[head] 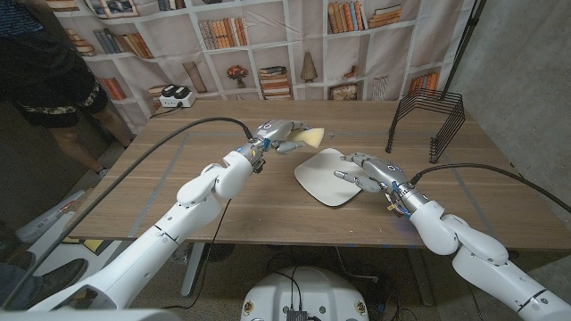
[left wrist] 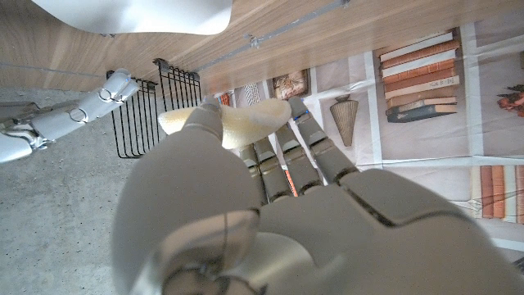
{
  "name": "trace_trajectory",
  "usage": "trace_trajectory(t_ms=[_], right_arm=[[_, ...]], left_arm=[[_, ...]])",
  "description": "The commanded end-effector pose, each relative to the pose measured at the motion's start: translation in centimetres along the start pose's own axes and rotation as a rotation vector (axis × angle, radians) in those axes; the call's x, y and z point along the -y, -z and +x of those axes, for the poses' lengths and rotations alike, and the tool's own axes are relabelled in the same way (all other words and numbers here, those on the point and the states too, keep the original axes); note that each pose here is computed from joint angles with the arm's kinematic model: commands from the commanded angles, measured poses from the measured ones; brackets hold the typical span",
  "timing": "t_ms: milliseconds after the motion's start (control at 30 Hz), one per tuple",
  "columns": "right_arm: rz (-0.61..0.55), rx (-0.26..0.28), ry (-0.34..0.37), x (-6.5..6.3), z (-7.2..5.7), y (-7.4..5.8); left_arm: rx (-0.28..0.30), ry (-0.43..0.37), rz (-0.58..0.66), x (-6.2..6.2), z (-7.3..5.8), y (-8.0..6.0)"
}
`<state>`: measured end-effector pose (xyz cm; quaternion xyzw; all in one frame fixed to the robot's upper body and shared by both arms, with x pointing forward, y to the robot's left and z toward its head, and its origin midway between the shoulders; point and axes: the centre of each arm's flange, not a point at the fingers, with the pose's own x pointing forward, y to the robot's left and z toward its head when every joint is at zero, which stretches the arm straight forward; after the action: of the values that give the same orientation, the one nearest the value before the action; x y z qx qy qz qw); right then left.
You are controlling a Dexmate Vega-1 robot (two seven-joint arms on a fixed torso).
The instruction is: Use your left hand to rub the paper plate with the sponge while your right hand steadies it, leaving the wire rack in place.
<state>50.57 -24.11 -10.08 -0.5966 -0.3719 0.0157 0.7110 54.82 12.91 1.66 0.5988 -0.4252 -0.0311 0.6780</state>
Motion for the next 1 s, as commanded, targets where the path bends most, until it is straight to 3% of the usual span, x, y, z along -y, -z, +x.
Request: trace_trajectory(t_ms=[33, 1000], right_arm=[[-0.001, -0.008, -0.011, -0.3, 0.1, 0.3], [0.005, -0.04, -0.009, -0.2, -0.1, 0.9]], left_arm=[[0.021, 0.075, 0.016, 1.6, 1.0, -0.7], [0.023, 0.18, 0.093, 2.8, 0.5, -1.4]])
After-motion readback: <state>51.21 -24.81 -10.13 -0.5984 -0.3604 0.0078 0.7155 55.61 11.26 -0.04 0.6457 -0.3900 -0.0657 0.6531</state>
